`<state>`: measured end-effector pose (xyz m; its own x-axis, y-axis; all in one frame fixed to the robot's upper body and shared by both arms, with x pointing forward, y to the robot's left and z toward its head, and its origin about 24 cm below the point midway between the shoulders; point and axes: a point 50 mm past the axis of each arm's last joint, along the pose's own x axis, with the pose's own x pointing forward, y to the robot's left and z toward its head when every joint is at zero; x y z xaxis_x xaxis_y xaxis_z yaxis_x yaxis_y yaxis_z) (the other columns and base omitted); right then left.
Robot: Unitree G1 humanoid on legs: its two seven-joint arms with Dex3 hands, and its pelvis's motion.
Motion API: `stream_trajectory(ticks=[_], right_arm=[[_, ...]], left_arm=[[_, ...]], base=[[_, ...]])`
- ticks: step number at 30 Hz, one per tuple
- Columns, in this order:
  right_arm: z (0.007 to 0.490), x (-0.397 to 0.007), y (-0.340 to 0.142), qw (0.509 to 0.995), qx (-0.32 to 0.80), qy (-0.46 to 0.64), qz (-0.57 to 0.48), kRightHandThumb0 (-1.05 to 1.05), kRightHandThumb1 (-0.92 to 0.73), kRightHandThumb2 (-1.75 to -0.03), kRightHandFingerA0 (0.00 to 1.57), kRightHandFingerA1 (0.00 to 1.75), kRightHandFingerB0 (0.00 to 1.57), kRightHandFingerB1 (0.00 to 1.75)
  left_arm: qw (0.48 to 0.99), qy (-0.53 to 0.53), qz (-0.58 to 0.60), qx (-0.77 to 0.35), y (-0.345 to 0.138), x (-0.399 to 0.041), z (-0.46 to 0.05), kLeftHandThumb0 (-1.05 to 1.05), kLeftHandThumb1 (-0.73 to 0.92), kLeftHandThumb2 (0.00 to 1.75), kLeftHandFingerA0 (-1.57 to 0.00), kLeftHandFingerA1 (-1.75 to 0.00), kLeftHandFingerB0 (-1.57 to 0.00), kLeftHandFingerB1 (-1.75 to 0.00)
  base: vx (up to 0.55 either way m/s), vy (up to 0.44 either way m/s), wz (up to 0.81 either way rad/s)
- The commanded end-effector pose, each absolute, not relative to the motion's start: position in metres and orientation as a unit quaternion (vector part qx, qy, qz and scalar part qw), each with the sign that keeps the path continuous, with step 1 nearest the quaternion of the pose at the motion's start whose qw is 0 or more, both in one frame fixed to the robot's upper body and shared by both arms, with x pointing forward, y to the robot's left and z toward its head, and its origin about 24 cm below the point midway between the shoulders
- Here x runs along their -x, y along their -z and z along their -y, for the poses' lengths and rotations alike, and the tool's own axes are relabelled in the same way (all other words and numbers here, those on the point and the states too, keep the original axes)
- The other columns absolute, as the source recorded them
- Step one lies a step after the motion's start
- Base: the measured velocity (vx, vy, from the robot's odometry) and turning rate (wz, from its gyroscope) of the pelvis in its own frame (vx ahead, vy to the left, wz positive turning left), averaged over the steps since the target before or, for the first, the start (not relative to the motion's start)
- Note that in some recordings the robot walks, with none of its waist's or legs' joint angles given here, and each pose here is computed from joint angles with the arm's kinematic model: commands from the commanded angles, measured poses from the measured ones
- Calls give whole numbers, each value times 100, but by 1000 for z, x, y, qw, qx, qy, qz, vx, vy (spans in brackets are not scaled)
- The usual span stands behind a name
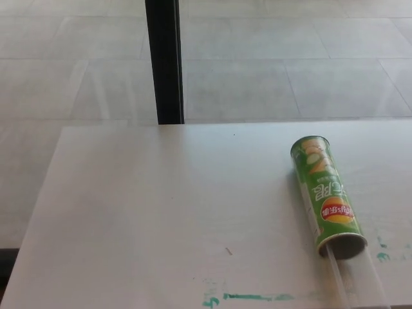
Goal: Use the right hand as a fist to push the chips tray inside its container kept in the middle of the desk
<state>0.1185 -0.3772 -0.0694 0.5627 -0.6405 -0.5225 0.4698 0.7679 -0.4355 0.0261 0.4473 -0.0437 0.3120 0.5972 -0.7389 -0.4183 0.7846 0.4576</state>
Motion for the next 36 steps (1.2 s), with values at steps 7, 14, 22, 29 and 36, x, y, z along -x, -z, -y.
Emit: stream_trajectory(ticks=[7, 14, 22, 29, 36], right_arm=[[423, -145, -8, 868, 77, 467, -149, -57, -76, -63, 81, 67, 52, 43], [416, -172, -76, 902, 84, 423, 4, -56, -76, -63, 83, 58, 50, 42], [355, -193, -137, 933, 79, 314, 156, -46, -76, -63, 85, 61, 55, 45], [306, -188, -164, 952, 89, 206, 209, -51, -79, -64, 80, 66, 56, 43], [264, -180, -163, 963, 130, 78, 221, -55, -80, -64, 76, 70, 53, 46]], left_arm=[[819, -321, -472, -64, 38, -27, -451, -65, 77, 63, -52, -52, -40, -41], [820, -318, -471, -70, 38, -25, -451, -65, 78, 63, -51, -55, -39, -42], [817, -316, -477, -66, 40, -24, -450, -66, 78, 63, -49, -55, -37, -41], [817, -316, -477, -71, 40, -25, -450, -67, 63, 99, -43, -61, -33, -53], [813, -319, -482, -72, 40, -22, -450, -67, 78, 63, -52, -52, -42, -41]], base=[[0, 0, 0], [0, 0, 0], [0, 0, 0], [0, 0, 0], [0, 0, 0]])
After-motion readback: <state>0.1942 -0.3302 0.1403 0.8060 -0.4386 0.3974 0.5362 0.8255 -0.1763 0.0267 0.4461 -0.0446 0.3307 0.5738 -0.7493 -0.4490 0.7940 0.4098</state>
